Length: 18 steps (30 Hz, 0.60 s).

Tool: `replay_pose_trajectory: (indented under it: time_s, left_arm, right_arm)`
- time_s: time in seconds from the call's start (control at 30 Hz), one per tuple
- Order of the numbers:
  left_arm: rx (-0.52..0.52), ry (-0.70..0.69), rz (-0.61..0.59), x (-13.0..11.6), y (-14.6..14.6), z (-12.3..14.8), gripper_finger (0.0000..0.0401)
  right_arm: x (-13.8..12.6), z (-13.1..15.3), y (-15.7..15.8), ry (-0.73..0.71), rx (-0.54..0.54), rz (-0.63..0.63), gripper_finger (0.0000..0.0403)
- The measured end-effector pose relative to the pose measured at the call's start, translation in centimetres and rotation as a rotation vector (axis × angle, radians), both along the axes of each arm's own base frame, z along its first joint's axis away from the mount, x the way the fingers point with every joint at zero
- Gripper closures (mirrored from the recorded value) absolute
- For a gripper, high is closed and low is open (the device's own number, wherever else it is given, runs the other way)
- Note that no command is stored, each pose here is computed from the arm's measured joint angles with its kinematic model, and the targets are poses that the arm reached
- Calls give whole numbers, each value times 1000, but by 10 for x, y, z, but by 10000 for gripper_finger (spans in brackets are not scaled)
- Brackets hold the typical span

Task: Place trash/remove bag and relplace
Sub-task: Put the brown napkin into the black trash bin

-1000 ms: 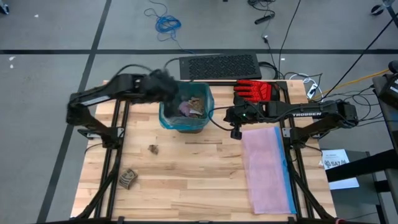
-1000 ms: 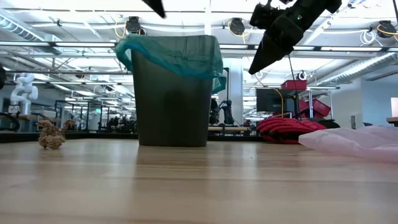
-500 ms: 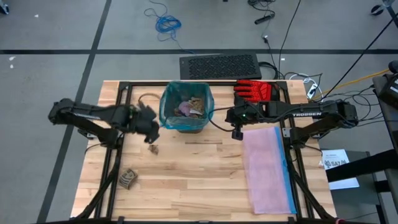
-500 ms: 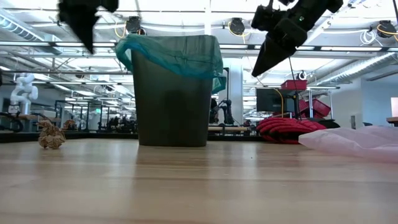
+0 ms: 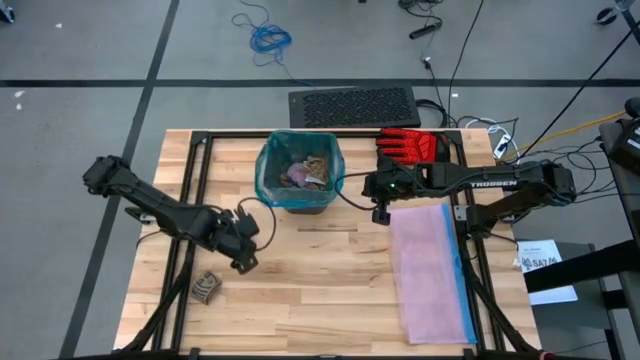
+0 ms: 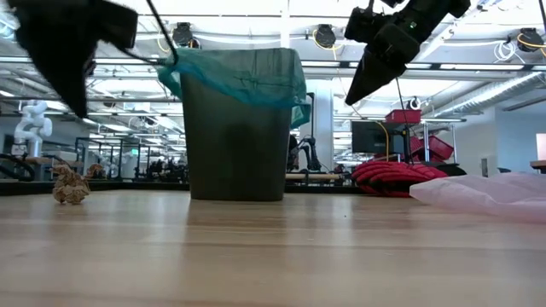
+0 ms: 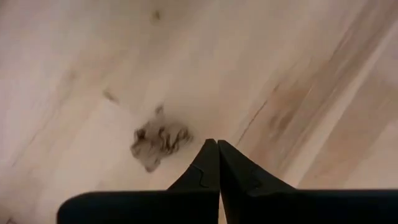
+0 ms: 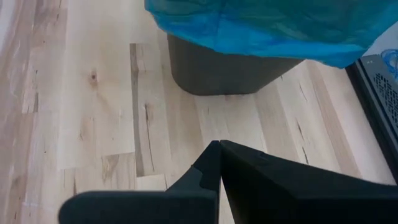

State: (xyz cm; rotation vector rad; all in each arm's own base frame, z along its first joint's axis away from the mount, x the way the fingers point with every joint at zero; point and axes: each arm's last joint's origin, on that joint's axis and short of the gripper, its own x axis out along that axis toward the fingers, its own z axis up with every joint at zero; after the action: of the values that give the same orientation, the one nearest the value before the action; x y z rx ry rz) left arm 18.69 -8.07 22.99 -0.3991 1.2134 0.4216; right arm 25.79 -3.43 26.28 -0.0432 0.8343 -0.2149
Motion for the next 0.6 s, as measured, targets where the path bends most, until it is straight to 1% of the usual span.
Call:
replay_pose_trajectory:
  time_s: [0.1,0.23,0.43,0.53,0.6]
  left_arm:
    - [17,106,-20,-3,-2,-14,376]
    - [62,199,-27,-4,-2,-25,330]
    - [87,255,-10,-5,1,-48,257]
    - [96,273,12,-4,5,-58,236]
    - [90,262,28,-2,8,-65,231]
  right_arm:
    - [0,0,0,-3,11,-7,403]
    - [0,0,0,-6,23,-19,403]
    - [0,0,1,-7,23,-18,403]
    - [0,0,1,-7,23,-18,403]
    - [0,0,1,-7,23,-18,403]
